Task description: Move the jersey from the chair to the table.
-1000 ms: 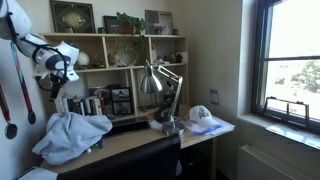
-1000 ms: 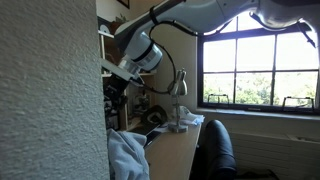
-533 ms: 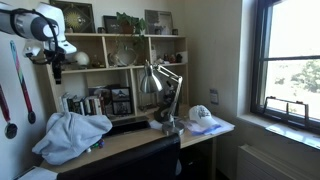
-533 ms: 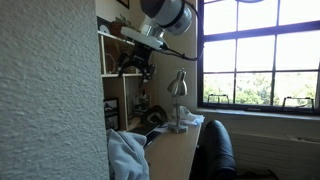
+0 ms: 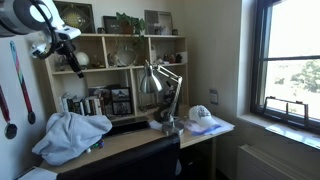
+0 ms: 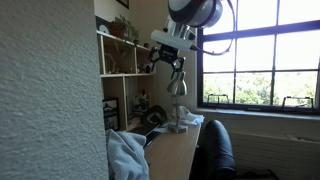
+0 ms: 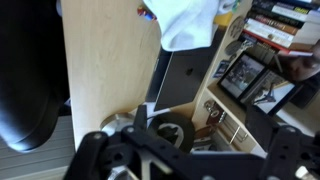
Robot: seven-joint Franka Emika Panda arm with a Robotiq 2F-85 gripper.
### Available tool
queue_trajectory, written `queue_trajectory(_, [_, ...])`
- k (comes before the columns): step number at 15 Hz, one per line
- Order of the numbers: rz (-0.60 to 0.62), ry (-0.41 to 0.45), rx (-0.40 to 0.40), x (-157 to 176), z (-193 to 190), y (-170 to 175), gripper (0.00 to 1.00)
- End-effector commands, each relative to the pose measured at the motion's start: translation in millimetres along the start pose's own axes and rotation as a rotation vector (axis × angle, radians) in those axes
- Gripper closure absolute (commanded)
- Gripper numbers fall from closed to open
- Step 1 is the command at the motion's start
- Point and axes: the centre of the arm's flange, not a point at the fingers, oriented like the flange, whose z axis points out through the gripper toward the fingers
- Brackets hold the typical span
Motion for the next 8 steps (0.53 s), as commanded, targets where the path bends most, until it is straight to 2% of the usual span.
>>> queue_trajectory(1, [0.046,0.137,-0.078,-1,-1,27,0.00])
queue_trajectory(2, [0.016,0.078,-0.051,6,0,15,0.00])
queue_trajectory(8, [0.025,0.103,-0.074,5,1,22,0.00])
